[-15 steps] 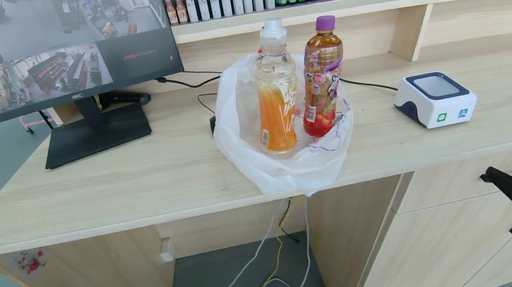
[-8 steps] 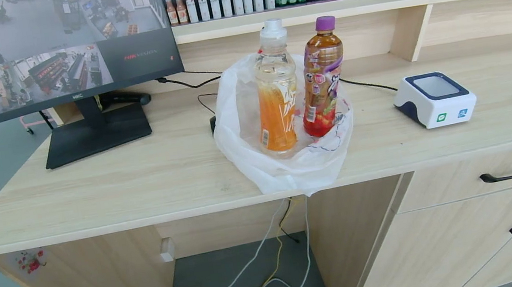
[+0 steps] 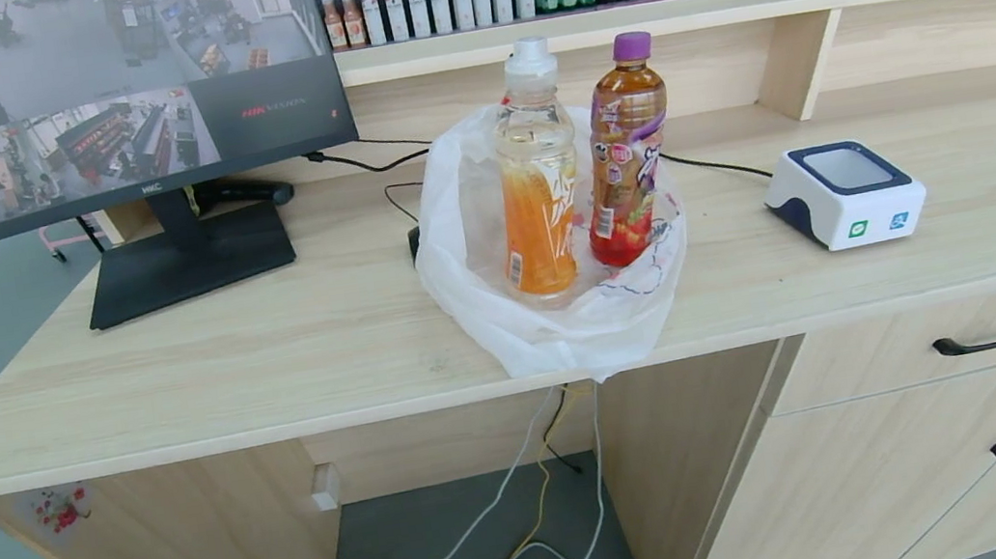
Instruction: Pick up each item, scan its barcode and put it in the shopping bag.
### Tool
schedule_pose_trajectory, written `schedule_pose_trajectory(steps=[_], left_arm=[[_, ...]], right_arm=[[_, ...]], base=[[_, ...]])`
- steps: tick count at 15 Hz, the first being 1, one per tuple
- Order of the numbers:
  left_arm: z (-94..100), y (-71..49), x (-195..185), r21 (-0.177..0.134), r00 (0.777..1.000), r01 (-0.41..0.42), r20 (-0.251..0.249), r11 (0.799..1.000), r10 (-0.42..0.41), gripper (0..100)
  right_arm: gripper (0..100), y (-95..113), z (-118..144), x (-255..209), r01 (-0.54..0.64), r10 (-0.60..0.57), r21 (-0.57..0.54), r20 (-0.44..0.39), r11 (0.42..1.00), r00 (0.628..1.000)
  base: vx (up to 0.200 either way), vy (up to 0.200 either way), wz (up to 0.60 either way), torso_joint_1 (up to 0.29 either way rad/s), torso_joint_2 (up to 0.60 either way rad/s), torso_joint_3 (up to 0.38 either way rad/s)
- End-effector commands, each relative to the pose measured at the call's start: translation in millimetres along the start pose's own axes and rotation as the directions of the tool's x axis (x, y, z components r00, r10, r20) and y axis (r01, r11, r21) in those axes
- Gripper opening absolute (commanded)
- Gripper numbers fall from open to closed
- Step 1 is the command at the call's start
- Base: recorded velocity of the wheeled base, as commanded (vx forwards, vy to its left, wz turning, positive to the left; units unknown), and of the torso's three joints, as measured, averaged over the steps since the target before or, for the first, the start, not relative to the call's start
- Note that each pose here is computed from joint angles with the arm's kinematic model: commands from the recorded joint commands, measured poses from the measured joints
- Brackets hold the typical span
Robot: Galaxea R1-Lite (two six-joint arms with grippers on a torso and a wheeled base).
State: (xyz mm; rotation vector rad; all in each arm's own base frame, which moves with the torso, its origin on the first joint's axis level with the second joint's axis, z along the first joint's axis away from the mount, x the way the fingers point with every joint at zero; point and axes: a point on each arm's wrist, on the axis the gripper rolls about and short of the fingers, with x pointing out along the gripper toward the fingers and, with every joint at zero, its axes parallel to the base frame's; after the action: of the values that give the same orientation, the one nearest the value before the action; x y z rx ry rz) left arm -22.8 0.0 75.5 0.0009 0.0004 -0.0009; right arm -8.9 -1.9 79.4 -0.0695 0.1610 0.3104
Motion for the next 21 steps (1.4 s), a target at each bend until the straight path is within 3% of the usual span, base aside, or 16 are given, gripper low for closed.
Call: schedule_pose_trajectory(steps=[1,4,8,10,12,21], left_arm=[[0.0,0.0,0.0,0.001,1.0,0.001,0.0,1.0,-0.001,100],[0.0,0.0,0.0,0.001,1.0,-0.002,0.0,1.0,0.002,100],[0.0,0.0,0.0,-0.001,1.0,-0.001,0.0,1.0,0.001,100],[0.0,0.0,0.0,-0.001,1.0,-0.001,0.0,1.0,0.001,100],[0.0,0.0,0.0,-0.001,1.0,-0.002,0.0,1.0,0.002,100],[0.0,0.0,0.0,-0.005,1.0,-0.002,0.0,1.0,0.002,100]], right_arm=[[100,0.6,-0.5,-1.3,0.067,-0.068,0.025,0.015,0.997,0.998],[100,3.3,-2.4,-5.6,0.206,-0.21,0.063,0.069,0.977,0.975],[100,2.8,-1.6,-3.3,0.261,-0.262,0.044,0.029,0.964,0.965],[100,3.5,-2.1,-4.9,0.275,-0.277,0.045,0.051,0.96,0.959],[100,6.2,-5.2,-11.9,0.294,-0.298,0.047,0.15,0.955,0.943],[100,6.4,-5.2,-12.0,0.293,-0.299,0.065,0.151,0.954,0.942]], base=[[0.0,0.0,0.0,0.0,0.0,0.0],[0.0,0.0,0.0,0.0,0.0,0.0],[0.0,0.0,0.0,0.0,0.0,0.0],[0.0,0.0,0.0,0.0,0.0,0.0],[0.0,0.0,0.0,0.0,0.0,0.0],[-0.022,0.0,0.0,0.0,0.0,0.0]])
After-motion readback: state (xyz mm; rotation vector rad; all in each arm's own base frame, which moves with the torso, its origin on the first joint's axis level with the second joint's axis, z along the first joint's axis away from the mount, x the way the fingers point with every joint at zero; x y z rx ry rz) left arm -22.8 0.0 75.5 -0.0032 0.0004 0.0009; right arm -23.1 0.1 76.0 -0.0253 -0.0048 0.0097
